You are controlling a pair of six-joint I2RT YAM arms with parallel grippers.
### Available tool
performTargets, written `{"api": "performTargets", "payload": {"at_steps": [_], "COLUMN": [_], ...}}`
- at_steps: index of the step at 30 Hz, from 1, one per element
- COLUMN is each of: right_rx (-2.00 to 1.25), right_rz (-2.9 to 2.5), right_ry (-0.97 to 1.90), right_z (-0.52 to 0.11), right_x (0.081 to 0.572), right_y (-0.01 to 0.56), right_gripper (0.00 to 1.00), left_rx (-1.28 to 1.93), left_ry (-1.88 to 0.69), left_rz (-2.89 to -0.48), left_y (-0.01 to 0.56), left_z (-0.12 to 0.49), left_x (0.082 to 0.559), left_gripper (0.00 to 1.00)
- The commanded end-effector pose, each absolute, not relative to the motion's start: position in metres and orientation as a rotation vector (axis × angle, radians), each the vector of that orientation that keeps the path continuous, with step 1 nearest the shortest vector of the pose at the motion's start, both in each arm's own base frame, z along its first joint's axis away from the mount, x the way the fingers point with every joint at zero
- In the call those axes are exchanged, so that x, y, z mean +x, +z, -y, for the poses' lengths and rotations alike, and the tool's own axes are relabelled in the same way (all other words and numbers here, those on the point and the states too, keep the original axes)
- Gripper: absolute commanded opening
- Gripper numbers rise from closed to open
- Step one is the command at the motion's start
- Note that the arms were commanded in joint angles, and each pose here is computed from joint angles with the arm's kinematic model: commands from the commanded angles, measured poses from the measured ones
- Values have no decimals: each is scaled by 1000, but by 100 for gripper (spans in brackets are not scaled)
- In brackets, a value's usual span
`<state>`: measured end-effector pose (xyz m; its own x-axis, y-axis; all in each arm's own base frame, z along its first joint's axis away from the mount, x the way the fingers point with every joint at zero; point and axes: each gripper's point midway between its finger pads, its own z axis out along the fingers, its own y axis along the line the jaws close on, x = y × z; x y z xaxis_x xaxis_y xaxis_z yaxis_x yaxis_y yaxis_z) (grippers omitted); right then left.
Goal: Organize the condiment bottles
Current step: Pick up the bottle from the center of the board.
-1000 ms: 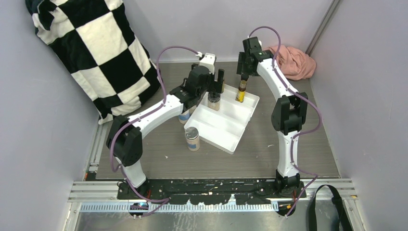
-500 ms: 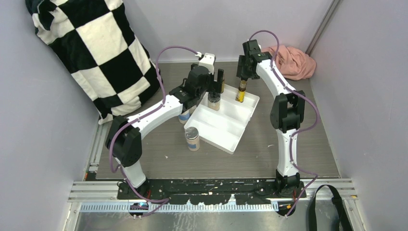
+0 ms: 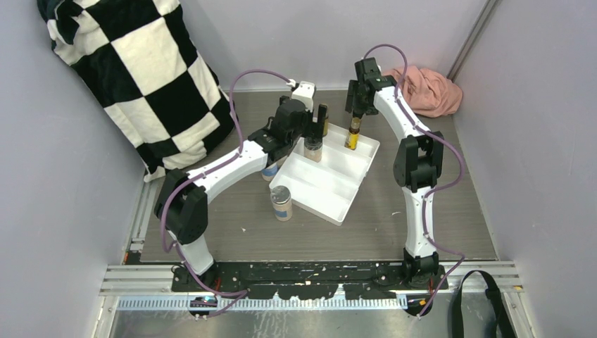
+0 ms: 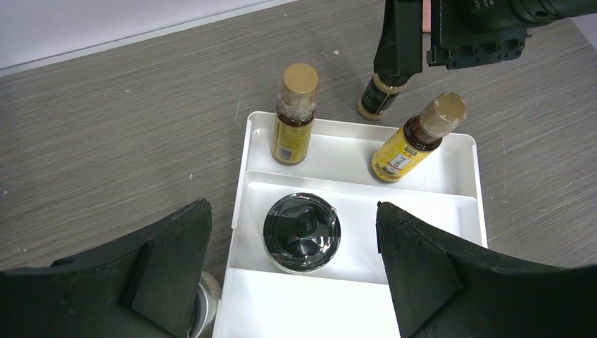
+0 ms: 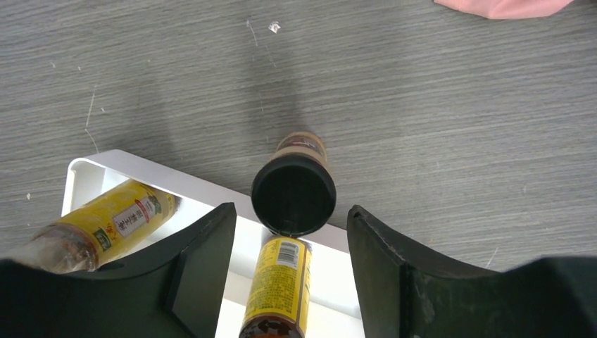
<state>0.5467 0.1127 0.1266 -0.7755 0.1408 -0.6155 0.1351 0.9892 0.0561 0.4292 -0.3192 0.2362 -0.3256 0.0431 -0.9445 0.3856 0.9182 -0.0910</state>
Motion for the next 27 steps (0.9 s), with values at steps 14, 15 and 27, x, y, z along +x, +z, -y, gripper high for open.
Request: {"api": "performTargets", "payload": {"at_steps": [14, 15, 27], "right_rx": [201, 201, 196], "right_rz": [-2437, -2437, -2420], "right_ry": [58, 58, 50], "right_z": [-114, -114, -111], "right_x": [566, 566, 564], "right_y": [127, 127, 140], "right_gripper": [45, 39, 1], "left_rx": [286, 286, 288], "left_ry": [-373, -374, -374], "left_rz": [-1804, -1805, -1809], "left_y": [260, 259, 258], "left_z": [319, 319, 320], "left_x": [432, 432, 431], "left_gripper": [87, 87, 87]}}
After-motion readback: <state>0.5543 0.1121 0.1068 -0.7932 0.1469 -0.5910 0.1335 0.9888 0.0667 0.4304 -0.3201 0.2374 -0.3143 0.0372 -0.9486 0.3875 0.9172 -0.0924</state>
